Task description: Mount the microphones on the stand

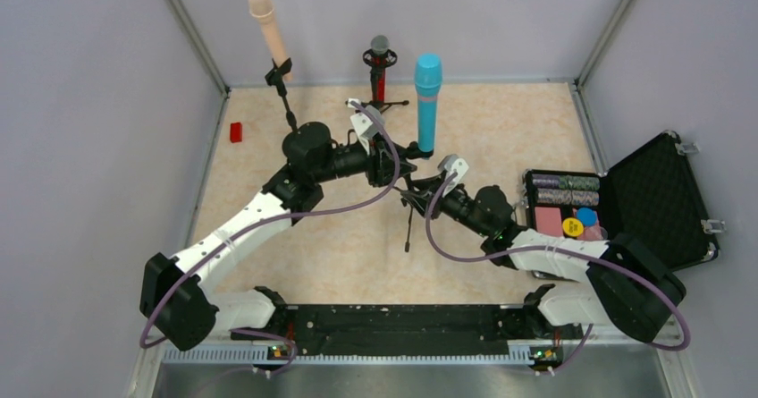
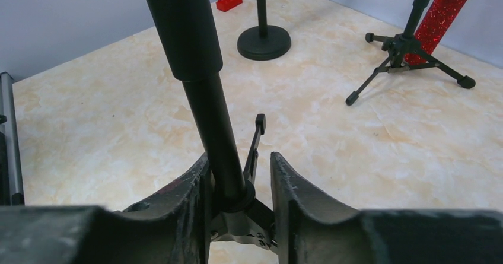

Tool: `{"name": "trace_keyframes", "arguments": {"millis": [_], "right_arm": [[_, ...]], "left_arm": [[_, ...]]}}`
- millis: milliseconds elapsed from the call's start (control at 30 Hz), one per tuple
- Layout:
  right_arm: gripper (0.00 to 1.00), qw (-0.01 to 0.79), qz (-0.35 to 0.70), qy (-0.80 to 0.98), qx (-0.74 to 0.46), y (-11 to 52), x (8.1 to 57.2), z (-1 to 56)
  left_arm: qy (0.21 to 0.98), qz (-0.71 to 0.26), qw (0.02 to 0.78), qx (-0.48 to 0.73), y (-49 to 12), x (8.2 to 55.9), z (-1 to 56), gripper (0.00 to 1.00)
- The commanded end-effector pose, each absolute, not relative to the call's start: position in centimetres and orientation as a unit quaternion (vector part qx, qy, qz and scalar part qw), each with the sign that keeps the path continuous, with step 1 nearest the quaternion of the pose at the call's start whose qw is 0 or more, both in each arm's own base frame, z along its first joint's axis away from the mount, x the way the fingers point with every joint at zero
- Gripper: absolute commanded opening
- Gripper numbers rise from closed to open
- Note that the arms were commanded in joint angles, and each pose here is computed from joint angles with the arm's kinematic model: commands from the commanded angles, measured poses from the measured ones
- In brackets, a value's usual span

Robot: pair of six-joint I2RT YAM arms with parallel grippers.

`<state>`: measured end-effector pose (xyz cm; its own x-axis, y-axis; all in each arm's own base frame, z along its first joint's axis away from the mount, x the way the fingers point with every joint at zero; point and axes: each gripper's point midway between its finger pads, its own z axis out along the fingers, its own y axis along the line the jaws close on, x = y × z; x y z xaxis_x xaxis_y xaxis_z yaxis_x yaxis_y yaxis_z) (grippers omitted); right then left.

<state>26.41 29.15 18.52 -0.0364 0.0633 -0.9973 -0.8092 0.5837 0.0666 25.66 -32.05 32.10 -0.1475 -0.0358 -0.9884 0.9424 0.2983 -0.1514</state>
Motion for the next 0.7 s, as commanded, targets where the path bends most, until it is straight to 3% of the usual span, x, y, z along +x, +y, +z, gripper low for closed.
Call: {"name": "trace_keyframes", "arguments": {"millis": [0,100,133,167,500,667], "right_arm": [[0.27,0.57,0.309,0.701,-0.298,28.2,26.5,13.2],[0.12,0.575,0.307,0.701,-0.289,28.0,26.5,13.3],[0.02,0.578,0.305,0.7,-0.285,28.0,26.6,13.4],[0.0,0.583,0.301,0.701,-0.281,27.8,26.7,13.5],[0.0,0.593,0.27,0.709,-0.271,27.3,27.2,13.8],[0.0,0.588,0.27,0.714,-0.269,27.2,27.0,13.5]], "left_arm": [[0.477,-0.463,0.652,0.365,-30.9,24.5,43.9,0.0],[0.497,-0.457,0.649,0.351,-30.9,25.2,43.9,0.0],[0.504,-0.455,0.647,0.346,-30.8,25.5,43.9,0.0],[0.513,-0.452,0.645,0.341,-30.8,25.8,43.8,0.0],[0.61,-0.412,0.636,0.233,-29.8,29.6,44.1,0.0],[0.621,-0.392,0.64,0.226,-29.7,30.0,44.0,0.0]]}}
